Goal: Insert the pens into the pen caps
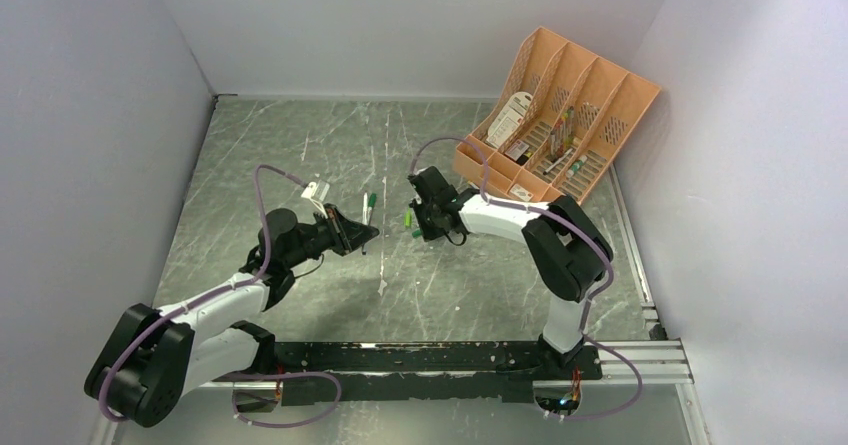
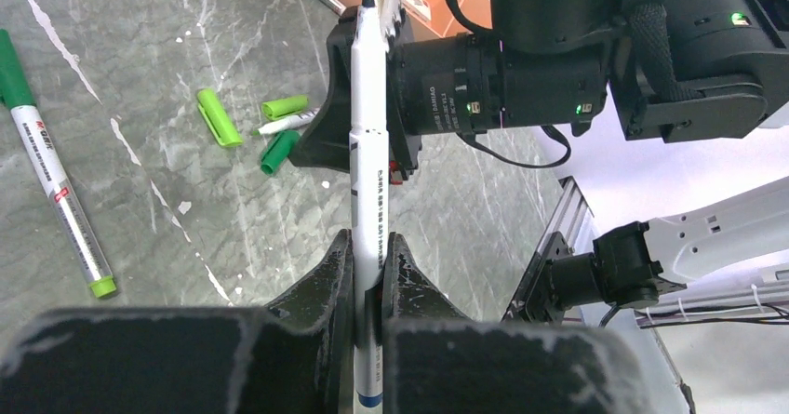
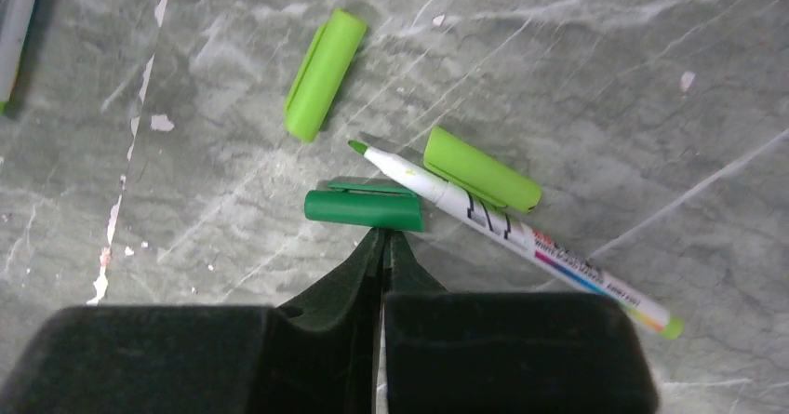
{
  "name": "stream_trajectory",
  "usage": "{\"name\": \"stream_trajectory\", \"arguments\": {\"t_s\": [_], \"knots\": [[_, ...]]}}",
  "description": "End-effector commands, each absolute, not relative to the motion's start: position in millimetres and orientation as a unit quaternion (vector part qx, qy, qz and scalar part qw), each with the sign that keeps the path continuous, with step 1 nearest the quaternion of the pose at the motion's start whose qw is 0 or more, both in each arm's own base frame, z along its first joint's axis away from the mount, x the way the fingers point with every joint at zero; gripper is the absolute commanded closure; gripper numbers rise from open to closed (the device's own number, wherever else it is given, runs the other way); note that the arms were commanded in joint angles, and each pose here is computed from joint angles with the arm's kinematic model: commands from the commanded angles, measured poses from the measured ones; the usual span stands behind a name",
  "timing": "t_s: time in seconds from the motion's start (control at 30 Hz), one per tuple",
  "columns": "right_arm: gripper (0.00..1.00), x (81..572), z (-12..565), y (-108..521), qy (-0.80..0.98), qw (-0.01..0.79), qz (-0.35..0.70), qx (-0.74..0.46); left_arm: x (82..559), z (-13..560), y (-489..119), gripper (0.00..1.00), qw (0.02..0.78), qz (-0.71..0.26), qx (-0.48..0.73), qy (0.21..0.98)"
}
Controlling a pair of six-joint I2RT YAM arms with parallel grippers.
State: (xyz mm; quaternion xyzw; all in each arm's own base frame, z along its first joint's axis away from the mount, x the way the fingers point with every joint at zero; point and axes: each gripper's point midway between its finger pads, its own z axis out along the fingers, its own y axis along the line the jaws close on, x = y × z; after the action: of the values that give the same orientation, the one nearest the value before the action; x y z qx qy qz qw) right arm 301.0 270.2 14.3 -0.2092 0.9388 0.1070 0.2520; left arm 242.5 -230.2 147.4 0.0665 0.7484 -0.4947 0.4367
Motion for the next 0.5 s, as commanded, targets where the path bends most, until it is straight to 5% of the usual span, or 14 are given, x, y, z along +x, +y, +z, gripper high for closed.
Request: {"name": "stream_trajectory", "arguments": {"t_s": [0.0, 0.47], "knots": [[0.95, 313.9, 18.2, 276.0, 0.933, 0.263, 0.11, -0.22, 253.6, 162.5, -230.7, 0.93, 0.458, -0.491, 0.072, 0.737], [0.38, 316.5, 57.2, 291.4, 0.926, 0.318, 0.134, -0.156, 251.0, 162.7, -233.9, 0.93, 0.451, -0.501, 0.078, 0.734]]}}
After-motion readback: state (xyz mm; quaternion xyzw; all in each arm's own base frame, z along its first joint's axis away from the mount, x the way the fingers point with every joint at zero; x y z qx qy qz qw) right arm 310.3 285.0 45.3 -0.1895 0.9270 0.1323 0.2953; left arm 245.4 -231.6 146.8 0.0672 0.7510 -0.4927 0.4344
